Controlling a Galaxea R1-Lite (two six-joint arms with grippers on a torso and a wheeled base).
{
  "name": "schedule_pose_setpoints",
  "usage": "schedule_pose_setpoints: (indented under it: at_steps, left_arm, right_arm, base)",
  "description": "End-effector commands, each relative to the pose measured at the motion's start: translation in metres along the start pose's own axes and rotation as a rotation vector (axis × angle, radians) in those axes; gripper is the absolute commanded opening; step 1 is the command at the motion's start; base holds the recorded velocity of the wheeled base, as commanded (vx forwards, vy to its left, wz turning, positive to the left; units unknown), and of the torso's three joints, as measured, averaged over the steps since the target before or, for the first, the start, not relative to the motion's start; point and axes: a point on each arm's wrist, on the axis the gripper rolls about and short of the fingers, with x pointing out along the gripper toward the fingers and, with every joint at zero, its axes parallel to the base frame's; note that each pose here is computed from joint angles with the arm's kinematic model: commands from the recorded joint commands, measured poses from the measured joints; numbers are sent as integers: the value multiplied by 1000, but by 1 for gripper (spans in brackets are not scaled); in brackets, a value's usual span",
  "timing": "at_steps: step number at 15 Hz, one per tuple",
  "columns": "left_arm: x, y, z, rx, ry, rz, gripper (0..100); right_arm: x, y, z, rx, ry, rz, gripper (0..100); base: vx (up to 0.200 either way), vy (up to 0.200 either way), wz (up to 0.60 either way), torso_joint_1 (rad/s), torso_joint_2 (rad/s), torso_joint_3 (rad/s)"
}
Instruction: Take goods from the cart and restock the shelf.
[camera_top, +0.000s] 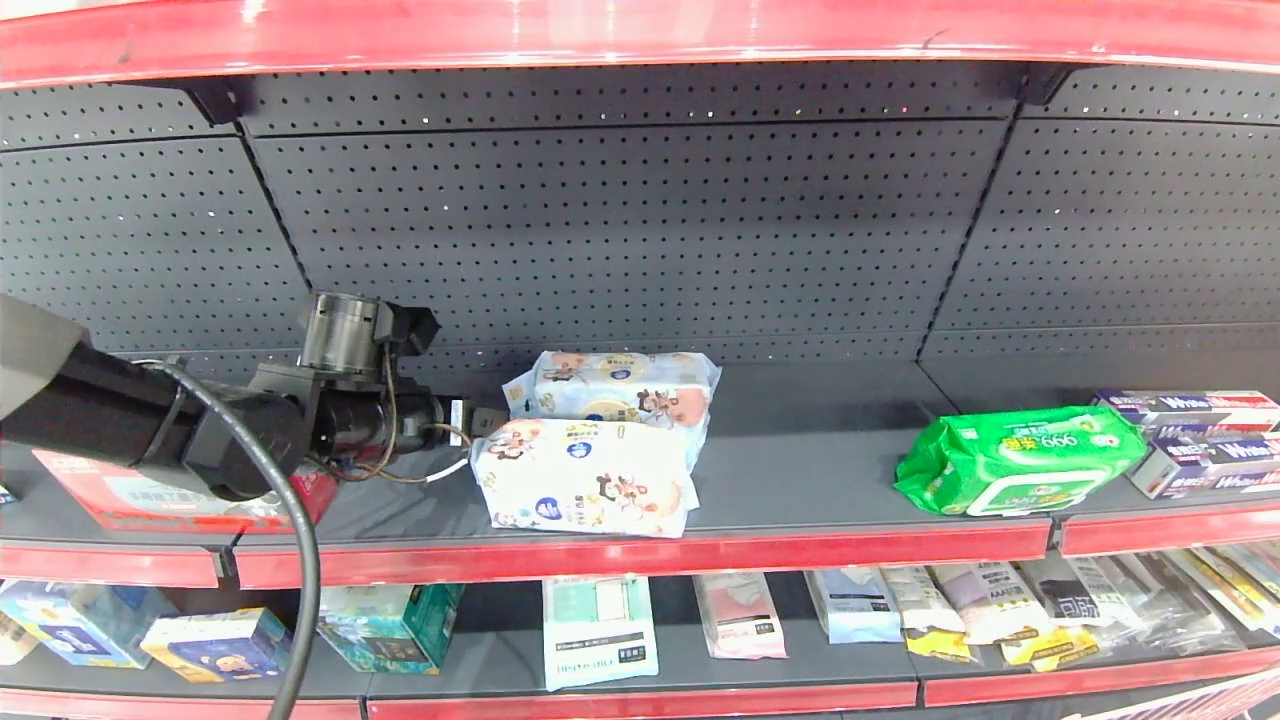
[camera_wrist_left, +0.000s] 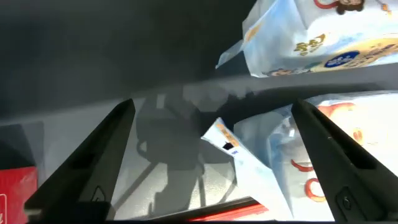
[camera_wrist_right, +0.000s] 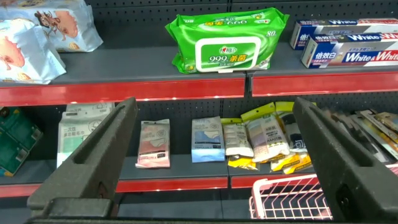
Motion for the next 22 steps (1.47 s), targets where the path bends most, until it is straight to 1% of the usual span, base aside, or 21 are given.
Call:
schedule_pose_setpoints:
  at_steps: [1, 2, 4, 5, 8, 9, 10, 13, 16, 18, 22]
  left_arm:
    - [-3, 1, 3, -2, -13, 1, 100]
    - [-5, 1, 2, -3, -11, 2, 100]
    - [-5, 7, -3, -12, 12, 16, 100]
    - [-5, 7, -5, -12, 18, 17, 100]
    - [-4, 15, -12, -25, 39, 37, 100]
    - [-4, 15, -12, -28, 41, 38, 100]
    - [-3, 15, -12, -37, 42, 37, 100]
    - [-2, 13, -12, -32, 42, 26, 100]
    - [-2, 3, -13, -16, 46, 3, 100]
    - [-2, 0, -14, -10, 50, -6, 100]
    - [-2, 0, -14, -8, 50, -7, 100]
  right_arm:
    - [0, 0, 0, 0, 0, 0, 100]
    - [0, 0, 0, 0, 1, 1, 100]
    - [0, 0, 0, 0, 0, 1, 100]
    - [0, 0, 0, 0, 0, 0, 100]
    - [0, 0, 0, 0, 0, 0, 100]
    - [0, 0, 0, 0, 1, 0, 100]
    - [0, 0, 0, 0, 1, 0, 100]
    - [0, 0, 0, 0, 1, 0, 100]
    - [0, 0, 0, 0, 1, 1, 100]
    - [0, 0, 0, 0, 0, 0, 100]
    - [0, 0, 0, 0, 1, 0, 100]
  base:
    - [0, 0, 0, 0, 0, 0]
    - [0, 0, 0, 0, 0, 0]
    - [0, 0, 0, 0, 0, 0]
    - [0, 0, 0, 0, 0, 0]
    - [0, 0, 0, 0, 0, 0]
    - [0, 0, 0, 0, 0, 0]
    - [0, 0, 0, 0, 0, 0]
    - [0, 0, 0, 0, 0, 0]
    - [0, 0, 0, 0, 0, 0]
    - [0, 0, 0, 0, 0, 0]
    - [0, 0, 0, 0, 0, 0]
